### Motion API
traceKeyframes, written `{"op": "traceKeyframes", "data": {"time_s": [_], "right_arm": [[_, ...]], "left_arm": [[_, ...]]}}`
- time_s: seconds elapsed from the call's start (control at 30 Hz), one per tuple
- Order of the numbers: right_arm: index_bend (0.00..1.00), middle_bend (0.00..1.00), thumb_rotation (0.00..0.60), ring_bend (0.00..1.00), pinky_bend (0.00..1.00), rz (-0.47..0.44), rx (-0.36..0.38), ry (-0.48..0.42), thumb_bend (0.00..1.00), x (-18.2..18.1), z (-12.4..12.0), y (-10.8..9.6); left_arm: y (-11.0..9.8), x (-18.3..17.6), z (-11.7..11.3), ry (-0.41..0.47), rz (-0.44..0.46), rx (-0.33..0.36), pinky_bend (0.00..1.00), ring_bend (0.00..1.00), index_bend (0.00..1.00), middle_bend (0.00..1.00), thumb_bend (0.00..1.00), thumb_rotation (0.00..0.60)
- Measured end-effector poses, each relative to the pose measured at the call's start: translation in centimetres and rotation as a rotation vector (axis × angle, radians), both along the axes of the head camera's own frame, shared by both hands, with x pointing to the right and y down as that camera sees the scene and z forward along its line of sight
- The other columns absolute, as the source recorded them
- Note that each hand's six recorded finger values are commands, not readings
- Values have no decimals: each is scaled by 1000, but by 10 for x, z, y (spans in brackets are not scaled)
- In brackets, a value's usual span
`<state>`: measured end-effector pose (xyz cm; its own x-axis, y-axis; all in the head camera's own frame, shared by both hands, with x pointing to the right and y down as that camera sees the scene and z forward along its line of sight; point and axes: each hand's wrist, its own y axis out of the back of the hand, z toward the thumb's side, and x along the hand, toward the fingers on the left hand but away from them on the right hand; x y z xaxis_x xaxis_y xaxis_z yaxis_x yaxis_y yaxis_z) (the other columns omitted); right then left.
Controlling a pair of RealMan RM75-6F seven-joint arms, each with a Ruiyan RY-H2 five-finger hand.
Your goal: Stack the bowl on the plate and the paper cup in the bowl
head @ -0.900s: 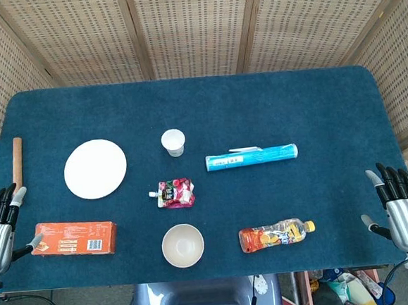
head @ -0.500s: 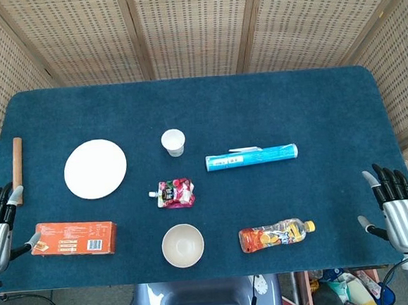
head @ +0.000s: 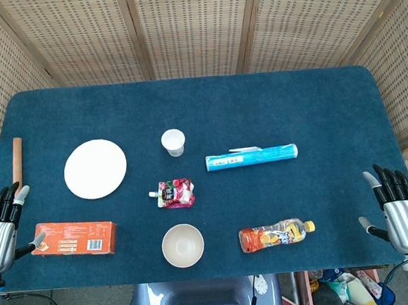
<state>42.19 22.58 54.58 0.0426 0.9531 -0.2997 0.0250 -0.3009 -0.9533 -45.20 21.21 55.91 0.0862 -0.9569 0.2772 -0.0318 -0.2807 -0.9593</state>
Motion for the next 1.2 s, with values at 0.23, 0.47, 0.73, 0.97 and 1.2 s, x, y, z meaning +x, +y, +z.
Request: {"op": "traceKeyframes", "data": {"time_s": [0.23, 0.47, 0.73, 0.97, 1.2], "right_arm": [[64, 0, 600, 0, 0, -9, -10, 10, 173, 2, 5, 3], [64, 0, 600, 0, 0, -4, -20, 2, 173, 0, 5, 2], [64, 0, 600, 0, 0, 3, -16, 1, 173, 1, 4, 1], [64, 0, 600, 0, 0, 10, -16, 7, 173, 4, 7, 1], [64, 0, 600, 0, 0, 21, -24, 12, 173, 6, 8, 2]], "left_arm": [[0, -1, -1, -3, -4, 0, 0, 0, 0, 0, 93, 600], [1, -3, 1, -4, -11, -12, 0, 0, 1, 0, 93, 600], [-4, 12, 1, 50, 59, -6, 0, 0, 108, 0, 100, 600], [-7, 46, 6, 109, 192, -26, 0, 0, 195, 0, 108, 600], [-8, 90, 9, 152, 354, -93, 0, 0, 274, 0, 149, 600]]}}
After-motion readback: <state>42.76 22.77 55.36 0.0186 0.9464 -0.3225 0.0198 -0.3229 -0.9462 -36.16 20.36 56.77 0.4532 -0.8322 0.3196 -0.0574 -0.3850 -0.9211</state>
